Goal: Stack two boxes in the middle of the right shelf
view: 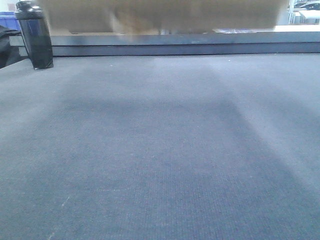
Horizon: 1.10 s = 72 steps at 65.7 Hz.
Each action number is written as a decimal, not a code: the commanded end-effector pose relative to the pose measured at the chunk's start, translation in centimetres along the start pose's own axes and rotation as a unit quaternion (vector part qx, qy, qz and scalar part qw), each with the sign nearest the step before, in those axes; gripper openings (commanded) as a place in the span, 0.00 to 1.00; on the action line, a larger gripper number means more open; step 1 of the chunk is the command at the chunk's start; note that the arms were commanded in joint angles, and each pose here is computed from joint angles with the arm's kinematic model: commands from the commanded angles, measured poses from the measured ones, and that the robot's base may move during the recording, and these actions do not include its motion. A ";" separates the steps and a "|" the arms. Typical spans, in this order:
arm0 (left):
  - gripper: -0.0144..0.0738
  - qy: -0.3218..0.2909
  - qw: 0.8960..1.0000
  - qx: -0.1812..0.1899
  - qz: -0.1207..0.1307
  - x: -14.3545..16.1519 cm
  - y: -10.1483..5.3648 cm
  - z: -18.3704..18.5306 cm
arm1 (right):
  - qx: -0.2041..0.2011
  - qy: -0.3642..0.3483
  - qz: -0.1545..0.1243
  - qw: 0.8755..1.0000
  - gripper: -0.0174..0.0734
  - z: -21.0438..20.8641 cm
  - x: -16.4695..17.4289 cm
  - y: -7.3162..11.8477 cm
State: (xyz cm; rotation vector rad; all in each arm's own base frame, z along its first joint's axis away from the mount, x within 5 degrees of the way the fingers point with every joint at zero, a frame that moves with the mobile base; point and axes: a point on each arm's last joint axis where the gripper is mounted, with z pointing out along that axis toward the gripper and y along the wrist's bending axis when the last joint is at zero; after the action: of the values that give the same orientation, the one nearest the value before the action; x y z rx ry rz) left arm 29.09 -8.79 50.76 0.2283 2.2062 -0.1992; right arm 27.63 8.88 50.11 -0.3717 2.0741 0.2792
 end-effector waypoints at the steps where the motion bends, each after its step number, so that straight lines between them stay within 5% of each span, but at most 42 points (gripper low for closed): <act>1: 0.04 -0.072 0.997 0.012 -0.001 -1.3 -0.2 -3.6 | 0.015 -0.066 -0.016 0.998 0.02 -3.0 -1.7 0.0; 72: 0.04 -0.100 0.995 0.014 -0.001 -1.7 -0.2 -5.5 | 0.016 -0.095 -0.019 0.995 0.02 -4.7 -2.4 0.2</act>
State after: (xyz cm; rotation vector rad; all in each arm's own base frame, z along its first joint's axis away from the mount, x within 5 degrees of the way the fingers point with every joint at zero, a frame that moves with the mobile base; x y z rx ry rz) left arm 26.54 -8.11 54.25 0.2166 2.0779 -0.2348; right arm 25.22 8.20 53.59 -0.3579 1.9506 0.2861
